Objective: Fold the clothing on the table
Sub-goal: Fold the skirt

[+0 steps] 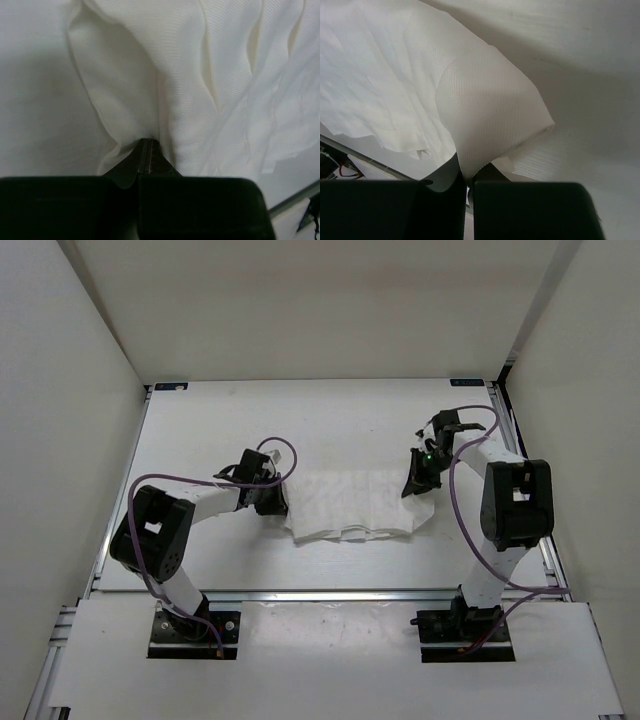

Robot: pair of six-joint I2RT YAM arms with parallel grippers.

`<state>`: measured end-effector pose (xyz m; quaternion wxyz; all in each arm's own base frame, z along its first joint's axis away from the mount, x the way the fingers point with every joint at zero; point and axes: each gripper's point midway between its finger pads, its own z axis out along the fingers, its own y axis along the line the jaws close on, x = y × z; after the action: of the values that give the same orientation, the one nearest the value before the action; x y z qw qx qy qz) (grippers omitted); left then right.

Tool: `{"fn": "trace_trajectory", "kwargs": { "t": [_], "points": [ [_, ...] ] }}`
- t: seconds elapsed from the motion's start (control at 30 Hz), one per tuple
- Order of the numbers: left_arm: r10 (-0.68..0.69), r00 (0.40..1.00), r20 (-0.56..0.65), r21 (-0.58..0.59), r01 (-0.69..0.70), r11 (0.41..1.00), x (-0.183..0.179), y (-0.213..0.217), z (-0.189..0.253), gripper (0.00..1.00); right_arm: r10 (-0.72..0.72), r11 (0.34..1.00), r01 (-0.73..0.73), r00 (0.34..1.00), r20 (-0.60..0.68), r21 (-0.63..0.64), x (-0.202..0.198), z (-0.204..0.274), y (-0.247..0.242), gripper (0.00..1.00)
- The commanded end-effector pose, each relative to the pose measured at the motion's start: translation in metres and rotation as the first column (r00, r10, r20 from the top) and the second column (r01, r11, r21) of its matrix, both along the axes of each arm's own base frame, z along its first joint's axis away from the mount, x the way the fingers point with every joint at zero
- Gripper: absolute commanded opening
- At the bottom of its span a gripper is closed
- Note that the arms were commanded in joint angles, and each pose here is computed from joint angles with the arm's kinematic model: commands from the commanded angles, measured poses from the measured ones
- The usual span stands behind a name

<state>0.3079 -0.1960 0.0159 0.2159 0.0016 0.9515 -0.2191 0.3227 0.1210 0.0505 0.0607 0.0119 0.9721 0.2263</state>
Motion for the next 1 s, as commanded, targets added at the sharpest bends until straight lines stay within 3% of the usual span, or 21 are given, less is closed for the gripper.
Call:
{"fn": "trace_trajectory", "kwargs": {
  "t": [0.0,0.23,0.43,0.7,0.97],
  "points": [
    [-0.055,0.994,-0.099,-0.072,0.048,0.996,-0.042,-0.016,-0.004,0.0,0.004,1.0,-0.004,1.0,0.013,0.018,-0.01,0.017,-0.008,0.0],
    [-0.077,0.993,-0.094,-0.089,0.069,0.994,-0.046,-0.022,0.0,0.0,0.028,0.998,-0.03,0.999,0.031,0.063,0.004,0.055,0.003,0.0],
    [-0.086,0.993,-0.083,-0.102,0.077,0.992,-0.044,-0.025,0.004,0.0,0.104,0.976,-0.114,0.993,0.06,0.186,0.003,0.09,0.064,0.0],
    [-0.078,0.994,-0.077,-0.112,0.069,0.991,-0.034,-0.026,0.005,0.0,0.272,0.919,-0.273,0.961,0.044,0.286,-0.018,0.088,0.138,0.0],
    [-0.073,0.995,-0.068,-0.123,0.064,0.99,-0.025,-0.028,0.008,0.0,0.359,0.858,-0.361,0.93,0.076,0.366,-0.014,0.1,0.194,0.0]
  ]
}}
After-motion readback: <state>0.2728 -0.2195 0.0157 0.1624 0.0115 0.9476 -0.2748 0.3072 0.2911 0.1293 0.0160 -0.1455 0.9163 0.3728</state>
